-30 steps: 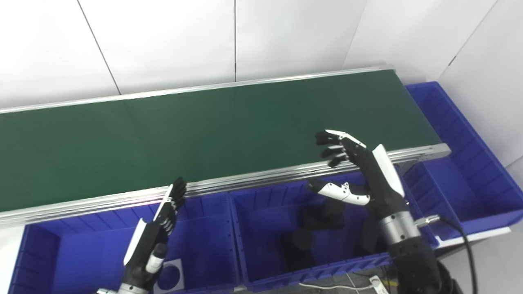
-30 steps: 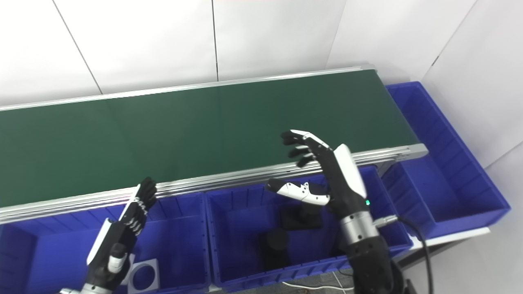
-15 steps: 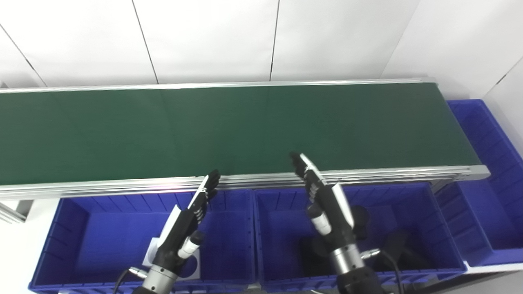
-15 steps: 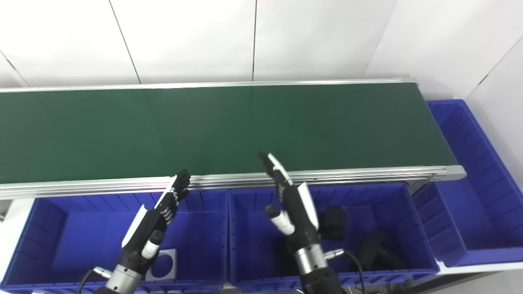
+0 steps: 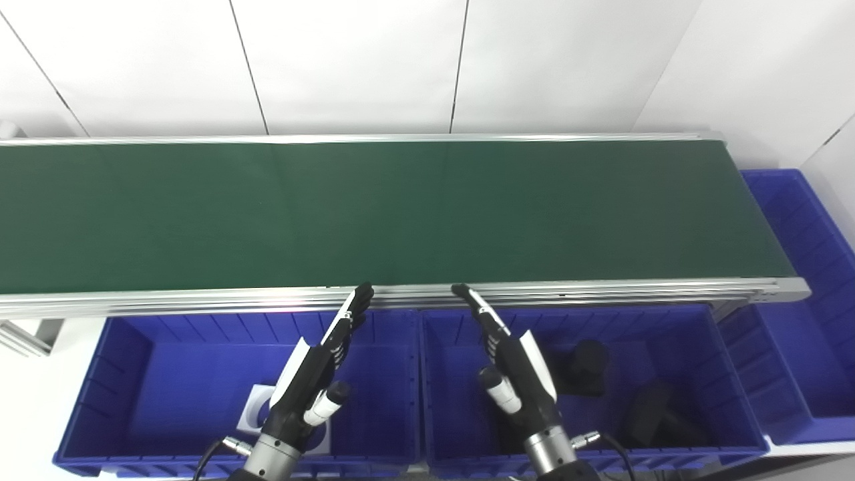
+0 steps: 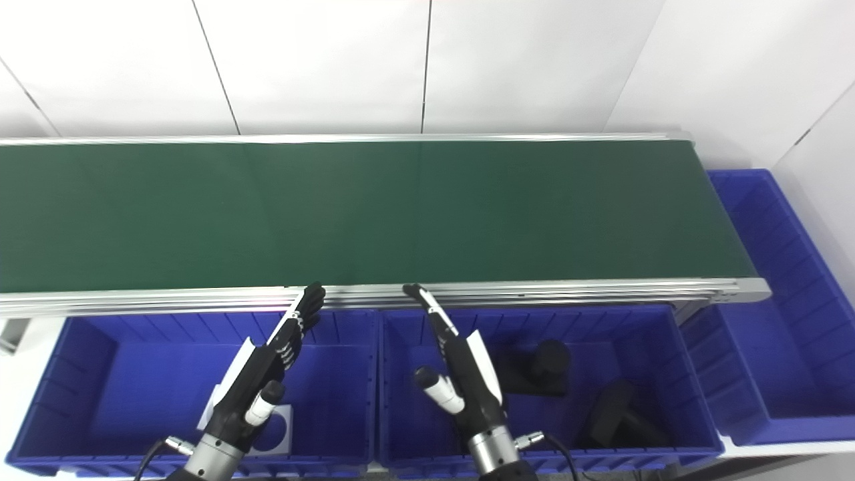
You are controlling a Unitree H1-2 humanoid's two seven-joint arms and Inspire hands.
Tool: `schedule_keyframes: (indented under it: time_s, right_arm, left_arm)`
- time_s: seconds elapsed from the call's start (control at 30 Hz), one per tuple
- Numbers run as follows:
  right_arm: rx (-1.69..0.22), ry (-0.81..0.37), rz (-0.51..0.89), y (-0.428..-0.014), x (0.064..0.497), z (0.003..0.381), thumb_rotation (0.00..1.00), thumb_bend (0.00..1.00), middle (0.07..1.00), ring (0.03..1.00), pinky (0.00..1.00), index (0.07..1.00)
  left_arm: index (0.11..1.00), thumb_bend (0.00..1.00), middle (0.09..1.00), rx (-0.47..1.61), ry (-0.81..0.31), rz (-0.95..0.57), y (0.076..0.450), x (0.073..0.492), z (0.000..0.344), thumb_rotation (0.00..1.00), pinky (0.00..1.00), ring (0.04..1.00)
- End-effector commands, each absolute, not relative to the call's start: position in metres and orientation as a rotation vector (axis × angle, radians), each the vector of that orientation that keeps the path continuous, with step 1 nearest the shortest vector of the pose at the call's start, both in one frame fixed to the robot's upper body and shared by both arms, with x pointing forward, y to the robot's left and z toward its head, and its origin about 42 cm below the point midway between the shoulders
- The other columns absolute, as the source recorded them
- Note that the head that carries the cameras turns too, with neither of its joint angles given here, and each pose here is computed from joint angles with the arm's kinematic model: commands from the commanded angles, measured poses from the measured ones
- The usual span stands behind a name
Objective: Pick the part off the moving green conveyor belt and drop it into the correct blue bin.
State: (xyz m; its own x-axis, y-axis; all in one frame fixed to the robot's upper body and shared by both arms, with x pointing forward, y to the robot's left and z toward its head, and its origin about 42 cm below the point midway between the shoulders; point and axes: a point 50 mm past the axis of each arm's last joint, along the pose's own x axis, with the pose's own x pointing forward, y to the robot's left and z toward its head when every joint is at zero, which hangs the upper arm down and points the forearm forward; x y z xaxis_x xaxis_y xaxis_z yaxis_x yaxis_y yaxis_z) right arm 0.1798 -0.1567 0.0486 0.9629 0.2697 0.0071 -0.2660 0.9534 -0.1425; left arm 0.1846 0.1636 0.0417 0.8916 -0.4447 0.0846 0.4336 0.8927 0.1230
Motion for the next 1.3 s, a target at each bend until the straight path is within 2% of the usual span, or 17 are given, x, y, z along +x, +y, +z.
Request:
schedule_keyframes:
  time_s: [0.0,0.57,0.73,1.27]
  right_arm:
    - [-0.146,-0.064,0.271,-0.158,0.18,0.051,1.0,1.0,0.976,1.0,1.0,0.927]
    - [-0.046,-0.06,0.246,-0.141,0.181,0.042,1.0,1.0,0.96,0.998,1.0,0.93]
    - [-0.039,-0.048,0.243,-0.143,0.18,0.038,1.0,1.0,0.97,1.0,1.0,0.935]
    - [-0.031,-0.034,0.258,-0.147,0.178,0.031,1.0,0.99,0.956,0.987,1.0,0.923]
  left_arm:
    - [0.998,0.84,1.0,0.113,-0.167,-0.451,0.163,0.19,0.049,1.0,0.99,1.0]
    - [0.991,0.85,1.0,0.095,-0.137,-0.454,0.157,0.184,0.041,1.0,1.0,1.0]
    - [0.983,0.82,1.0,0.117,-0.134,-0.458,0.154,0.183,0.039,1.0,1.0,1.0]
    - [0.978,0.87,1.0,0.107,-0.122,-0.45,0.154,0.182,0.036,1.0,1.0,1.0]
